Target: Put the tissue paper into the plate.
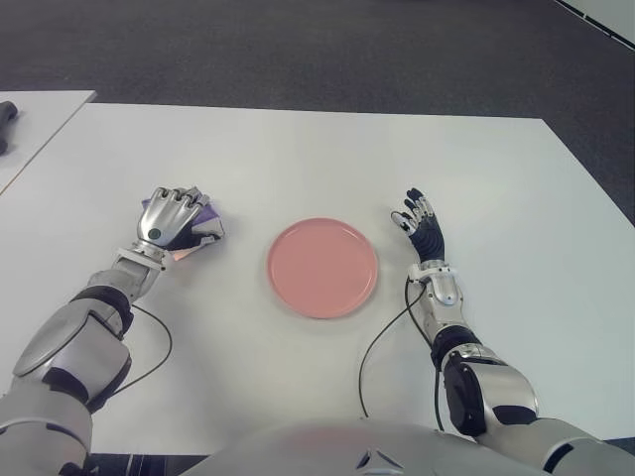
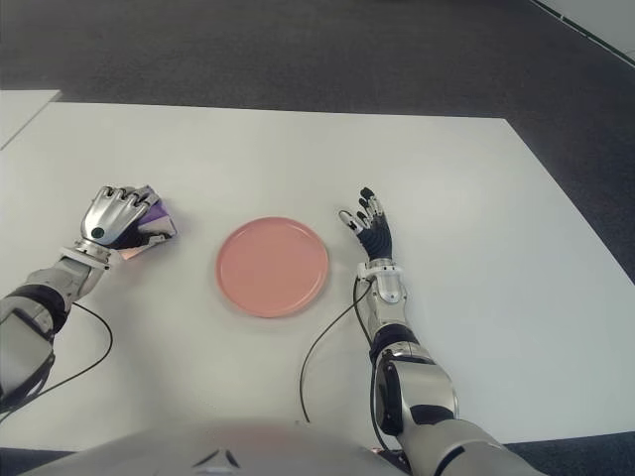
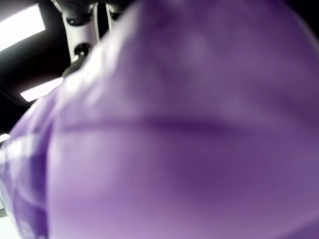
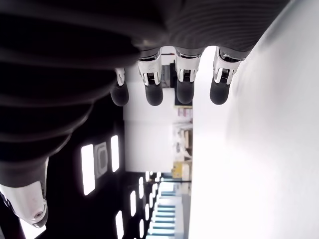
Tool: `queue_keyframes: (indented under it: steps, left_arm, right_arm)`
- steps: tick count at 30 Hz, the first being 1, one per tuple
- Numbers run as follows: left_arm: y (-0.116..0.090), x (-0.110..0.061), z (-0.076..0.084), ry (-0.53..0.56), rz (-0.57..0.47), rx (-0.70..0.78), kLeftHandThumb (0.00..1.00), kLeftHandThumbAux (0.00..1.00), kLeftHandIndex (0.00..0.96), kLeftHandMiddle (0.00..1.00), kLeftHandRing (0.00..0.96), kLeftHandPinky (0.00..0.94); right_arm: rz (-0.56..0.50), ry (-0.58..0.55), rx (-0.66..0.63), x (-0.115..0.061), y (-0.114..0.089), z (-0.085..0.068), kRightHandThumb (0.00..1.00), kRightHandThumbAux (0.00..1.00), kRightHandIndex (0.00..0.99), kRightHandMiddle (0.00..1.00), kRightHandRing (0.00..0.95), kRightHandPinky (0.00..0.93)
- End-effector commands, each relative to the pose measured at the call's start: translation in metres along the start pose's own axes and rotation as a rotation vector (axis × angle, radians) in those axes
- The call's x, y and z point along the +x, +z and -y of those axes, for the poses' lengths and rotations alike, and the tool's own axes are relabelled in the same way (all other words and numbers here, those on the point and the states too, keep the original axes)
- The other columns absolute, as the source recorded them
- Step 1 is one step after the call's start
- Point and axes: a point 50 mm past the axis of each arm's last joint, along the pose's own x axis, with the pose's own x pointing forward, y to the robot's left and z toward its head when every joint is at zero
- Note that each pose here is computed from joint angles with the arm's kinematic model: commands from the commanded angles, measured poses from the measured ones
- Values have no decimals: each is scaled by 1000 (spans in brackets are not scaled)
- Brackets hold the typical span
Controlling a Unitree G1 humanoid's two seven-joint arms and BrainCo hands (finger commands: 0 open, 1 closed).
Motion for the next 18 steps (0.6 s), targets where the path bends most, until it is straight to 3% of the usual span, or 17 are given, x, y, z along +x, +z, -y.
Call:
queue_keyframes:
  steps: [1, 14, 18]
  left_arm:
    - [-1, 6, -3, 26, -1, -11, 855, 665, 402, 547, 825, 811]
    - [-25, 50, -43, 242, -63, -9, 853, 667, 399, 544, 826, 795]
    - [-32, 66, -63, 325, -75, -37, 853, 667, 399, 543, 824, 788]
  right_arm:
    - [-149, -23, 24, -22, -28, 2, 48, 587, 0, 0, 0, 0]
    - [-154, -24, 25, -21, -28, 3, 48, 587, 0, 0, 0, 0]
    - [-155, -24, 25, -20, -28, 3, 48, 587, 0, 0, 0, 0]
